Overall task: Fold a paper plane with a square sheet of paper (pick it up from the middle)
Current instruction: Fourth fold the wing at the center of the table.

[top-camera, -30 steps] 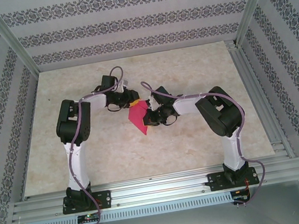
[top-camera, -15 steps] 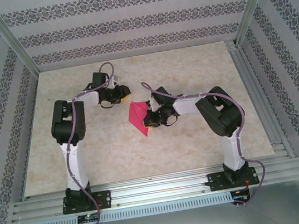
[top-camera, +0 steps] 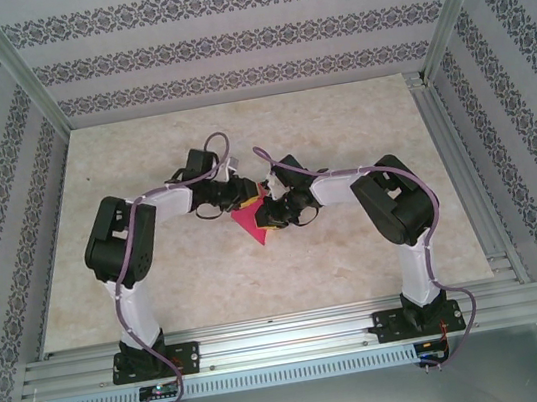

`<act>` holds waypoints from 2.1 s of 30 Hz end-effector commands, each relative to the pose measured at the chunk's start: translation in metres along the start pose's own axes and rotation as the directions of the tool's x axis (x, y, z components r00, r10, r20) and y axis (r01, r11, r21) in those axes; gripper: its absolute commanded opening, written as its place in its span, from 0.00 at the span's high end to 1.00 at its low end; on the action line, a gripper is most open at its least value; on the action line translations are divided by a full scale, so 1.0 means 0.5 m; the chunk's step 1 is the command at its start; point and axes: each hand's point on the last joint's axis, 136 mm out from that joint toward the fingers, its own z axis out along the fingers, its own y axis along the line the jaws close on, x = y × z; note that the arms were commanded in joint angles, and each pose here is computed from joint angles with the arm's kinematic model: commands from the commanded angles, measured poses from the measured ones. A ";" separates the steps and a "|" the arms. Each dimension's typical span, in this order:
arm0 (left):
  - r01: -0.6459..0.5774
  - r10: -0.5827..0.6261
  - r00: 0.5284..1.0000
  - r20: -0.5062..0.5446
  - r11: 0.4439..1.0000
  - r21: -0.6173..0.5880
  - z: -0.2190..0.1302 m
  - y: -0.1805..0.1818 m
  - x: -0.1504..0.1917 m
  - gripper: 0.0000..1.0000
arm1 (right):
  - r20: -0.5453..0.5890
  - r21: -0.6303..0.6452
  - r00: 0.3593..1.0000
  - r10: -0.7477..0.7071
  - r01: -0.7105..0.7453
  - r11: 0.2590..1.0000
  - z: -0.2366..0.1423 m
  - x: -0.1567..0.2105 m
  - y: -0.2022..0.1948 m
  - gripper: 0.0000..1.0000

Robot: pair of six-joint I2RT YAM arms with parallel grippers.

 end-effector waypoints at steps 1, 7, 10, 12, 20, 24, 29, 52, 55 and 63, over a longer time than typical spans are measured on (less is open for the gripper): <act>0.028 -0.027 0.999 0.029 0.999 -0.028 0.017 0.030 -0.013 0.73 | 0.001 -0.005 1.000 -0.009 0.009 1.000 -0.012 0.004 0.011 0.80; 0.048 -0.046 0.998 0.036 0.997 -0.059 0.029 0.061 -0.012 0.74 | 0.010 0.005 1.000 -0.015 0.015 1.000 -0.029 0.012 0.016 0.80; 0.042 -0.041 0.999 0.029 0.998 -0.056 0.034 0.065 -0.012 0.74 | 0.020 0.018 1.000 -0.015 0.015 1.000 -0.042 0.020 0.017 0.79; 0.038 -0.037 0.999 0.026 0.997 -0.062 0.036 0.068 -0.013 0.74 | 0.028 0.052 0.999 -0.020 0.019 0.998 -0.054 0.025 0.013 0.79; 0.030 -0.030 1.000 0.002 0.997 -0.069 0.039 0.071 -0.007 0.74 | 0.068 -0.014 0.995 -0.077 0.079 0.997 -0.058 0.020 0.091 0.90; 0.024 -0.025 1.000 -0.002 0.997 -0.070 0.037 0.067 -0.009 0.74 | 0.053 0.008 0.997 -0.049 0.048 0.999 -0.020 0.022 0.071 0.92; 0.018 -0.018 1.000 -0.002 0.998 -0.067 0.037 0.060 -0.013 0.74 | 0.030 0.023 1.000 -0.001 0.000 1.000 0.013 0.040 0.024 0.93; 0.017 -0.019 1.000 -0.015 0.997 -0.082 0.037 0.071 -0.005 0.74 | -0.032 -0.028 0.997 0.076 -0.077 0.997 0.033 0.090 -0.012 0.91; 0.016 -0.017 1.000 -0.013 0.997 -0.078 0.036 0.067 -0.006 0.74 | -0.047 0.024 0.996 0.081 -0.080 0.997 0.039 0.102 -0.035 0.91; 0.015 -0.016 1.000 -0.012 0.998 -0.069 0.032 0.059 -0.007 0.74 | -0.010 -0.028 1.000 0.010 -0.010 1.000 -0.008 0.085 0.034 0.88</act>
